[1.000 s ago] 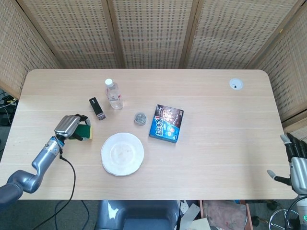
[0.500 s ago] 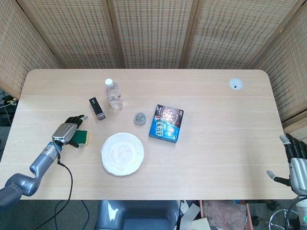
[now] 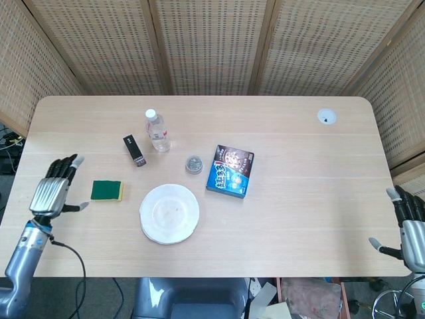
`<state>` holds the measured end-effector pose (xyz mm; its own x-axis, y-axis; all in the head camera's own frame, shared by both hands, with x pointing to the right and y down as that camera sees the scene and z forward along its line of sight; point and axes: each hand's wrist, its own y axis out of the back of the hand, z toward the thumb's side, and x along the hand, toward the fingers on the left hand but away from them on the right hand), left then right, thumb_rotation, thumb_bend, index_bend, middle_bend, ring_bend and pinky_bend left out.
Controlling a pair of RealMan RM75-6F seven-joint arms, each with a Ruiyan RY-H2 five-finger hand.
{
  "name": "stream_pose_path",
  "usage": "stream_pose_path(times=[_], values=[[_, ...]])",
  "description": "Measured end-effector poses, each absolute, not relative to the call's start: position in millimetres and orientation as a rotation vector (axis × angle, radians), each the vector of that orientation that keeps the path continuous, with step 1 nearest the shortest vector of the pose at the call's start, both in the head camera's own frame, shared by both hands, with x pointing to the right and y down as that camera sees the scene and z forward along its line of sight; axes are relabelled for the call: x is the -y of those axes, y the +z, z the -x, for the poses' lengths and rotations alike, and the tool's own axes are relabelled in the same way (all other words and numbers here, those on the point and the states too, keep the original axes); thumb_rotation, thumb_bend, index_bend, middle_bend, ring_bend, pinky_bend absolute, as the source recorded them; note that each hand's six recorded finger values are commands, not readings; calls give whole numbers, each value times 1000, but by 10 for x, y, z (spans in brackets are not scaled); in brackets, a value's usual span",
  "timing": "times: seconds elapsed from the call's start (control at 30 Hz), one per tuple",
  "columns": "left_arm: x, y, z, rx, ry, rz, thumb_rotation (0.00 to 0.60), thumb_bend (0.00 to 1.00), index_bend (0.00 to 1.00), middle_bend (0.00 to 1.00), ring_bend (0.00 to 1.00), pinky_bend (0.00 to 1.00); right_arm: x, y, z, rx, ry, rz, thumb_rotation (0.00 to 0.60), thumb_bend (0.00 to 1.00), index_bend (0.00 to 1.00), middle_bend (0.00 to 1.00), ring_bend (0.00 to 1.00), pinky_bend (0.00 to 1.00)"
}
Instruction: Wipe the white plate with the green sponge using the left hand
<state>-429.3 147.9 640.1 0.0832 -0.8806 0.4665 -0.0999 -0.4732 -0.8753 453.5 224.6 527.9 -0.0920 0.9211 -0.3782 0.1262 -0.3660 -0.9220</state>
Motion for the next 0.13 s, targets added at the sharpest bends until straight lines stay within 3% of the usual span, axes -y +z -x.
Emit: stream_pose_path(times=[0.13], values=[[-1741, 6142, 4449, -1034, -1532, 1577, 600, 0, 0, 0, 0, 0, -2246, 5291, -4527, 1160, 1529, 1508, 600, 0, 0, 0, 0, 0]])
